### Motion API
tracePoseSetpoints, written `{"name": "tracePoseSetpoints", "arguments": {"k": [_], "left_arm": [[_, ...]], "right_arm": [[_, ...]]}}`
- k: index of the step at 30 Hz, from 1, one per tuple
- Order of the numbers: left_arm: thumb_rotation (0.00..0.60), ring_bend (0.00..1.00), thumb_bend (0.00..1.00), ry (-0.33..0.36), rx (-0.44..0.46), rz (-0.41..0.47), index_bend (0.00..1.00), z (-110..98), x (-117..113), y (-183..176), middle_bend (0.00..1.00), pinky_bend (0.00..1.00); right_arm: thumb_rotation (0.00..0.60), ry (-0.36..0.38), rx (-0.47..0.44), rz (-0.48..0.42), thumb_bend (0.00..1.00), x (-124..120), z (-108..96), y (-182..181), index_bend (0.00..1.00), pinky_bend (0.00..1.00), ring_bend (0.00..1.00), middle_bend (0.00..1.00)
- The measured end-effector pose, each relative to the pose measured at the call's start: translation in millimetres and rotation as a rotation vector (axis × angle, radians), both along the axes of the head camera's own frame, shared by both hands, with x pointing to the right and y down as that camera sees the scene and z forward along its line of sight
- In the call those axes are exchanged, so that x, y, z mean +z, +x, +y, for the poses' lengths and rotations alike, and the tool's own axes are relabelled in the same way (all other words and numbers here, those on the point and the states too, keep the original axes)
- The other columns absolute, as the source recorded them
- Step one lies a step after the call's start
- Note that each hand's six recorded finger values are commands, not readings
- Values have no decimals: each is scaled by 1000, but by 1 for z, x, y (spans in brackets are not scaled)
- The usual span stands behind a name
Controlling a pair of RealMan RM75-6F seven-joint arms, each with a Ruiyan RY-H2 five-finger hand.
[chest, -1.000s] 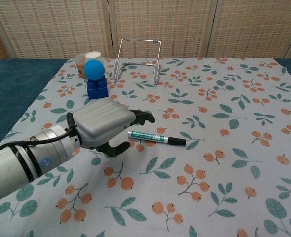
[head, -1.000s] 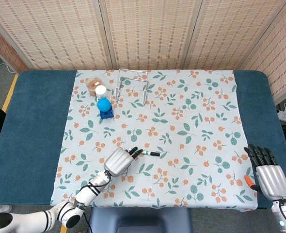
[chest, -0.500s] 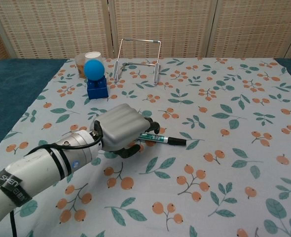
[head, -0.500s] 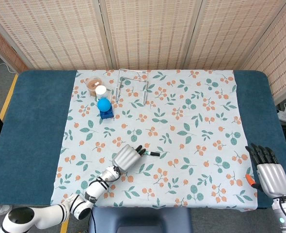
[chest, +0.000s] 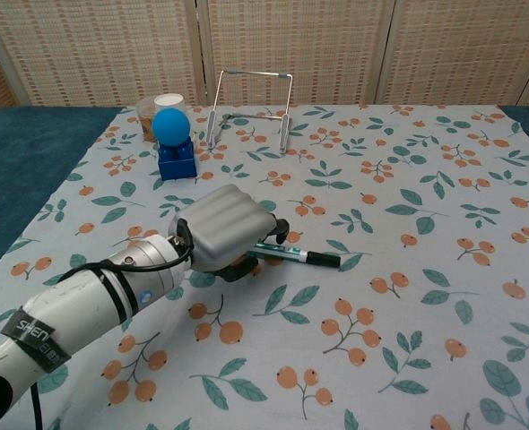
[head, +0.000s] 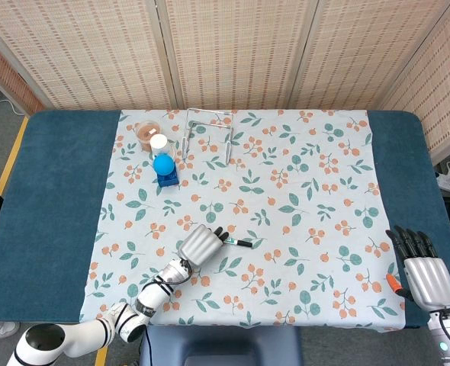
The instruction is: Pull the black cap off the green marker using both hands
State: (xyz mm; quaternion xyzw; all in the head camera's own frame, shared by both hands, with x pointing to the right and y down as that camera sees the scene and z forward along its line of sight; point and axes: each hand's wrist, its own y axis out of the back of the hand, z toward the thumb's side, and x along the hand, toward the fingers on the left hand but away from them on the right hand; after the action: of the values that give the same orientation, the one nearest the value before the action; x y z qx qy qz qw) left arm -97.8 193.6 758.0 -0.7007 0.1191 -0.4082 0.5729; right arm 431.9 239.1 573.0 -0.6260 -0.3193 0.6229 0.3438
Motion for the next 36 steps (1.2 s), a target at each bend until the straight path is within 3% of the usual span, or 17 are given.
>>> {"name": "tracePoseSetpoints", "arguments": {"k": [5, 16, 24, 27, 31, 36], "left_arm": [[600, 731, 454, 8, 14, -32, 380, 3, 5, -2, 448, 861], [600, 755, 453, 38, 12, -16, 583, 2, 2, -1, 666, 882], [600, 801, 465, 64, 4, 39, 825, 2, -7, 0, 905, 928], [600, 816, 479, 85, 9, 55, 895, 3, -12, 0, 971, 940], [600, 820, 478, 107, 22, 49, 914, 8, -17, 1, 994, 940], [600, 823, 480, 142, 20, 28, 925, 10, -25, 0, 1000, 944]], "right_arm": [[600, 7, 1, 1, 210, -1, 0, 0, 0, 0, 0, 0], [600, 2, 3, 2, 210, 2, 0, 0, 0, 0, 0, 0], [600, 17, -16, -26, 210, 5, 0, -9, 0, 0, 0, 0], [600, 33, -27, -67, 210, 13, 0, -22, 0, 0, 0, 0], [600, 49, -61, -170, 210, 29, -3, -60, 47, 0, 0, 0], [600, 7, -141, -242, 211, 46, -3, -103, 107, 0, 0, 0]]}}
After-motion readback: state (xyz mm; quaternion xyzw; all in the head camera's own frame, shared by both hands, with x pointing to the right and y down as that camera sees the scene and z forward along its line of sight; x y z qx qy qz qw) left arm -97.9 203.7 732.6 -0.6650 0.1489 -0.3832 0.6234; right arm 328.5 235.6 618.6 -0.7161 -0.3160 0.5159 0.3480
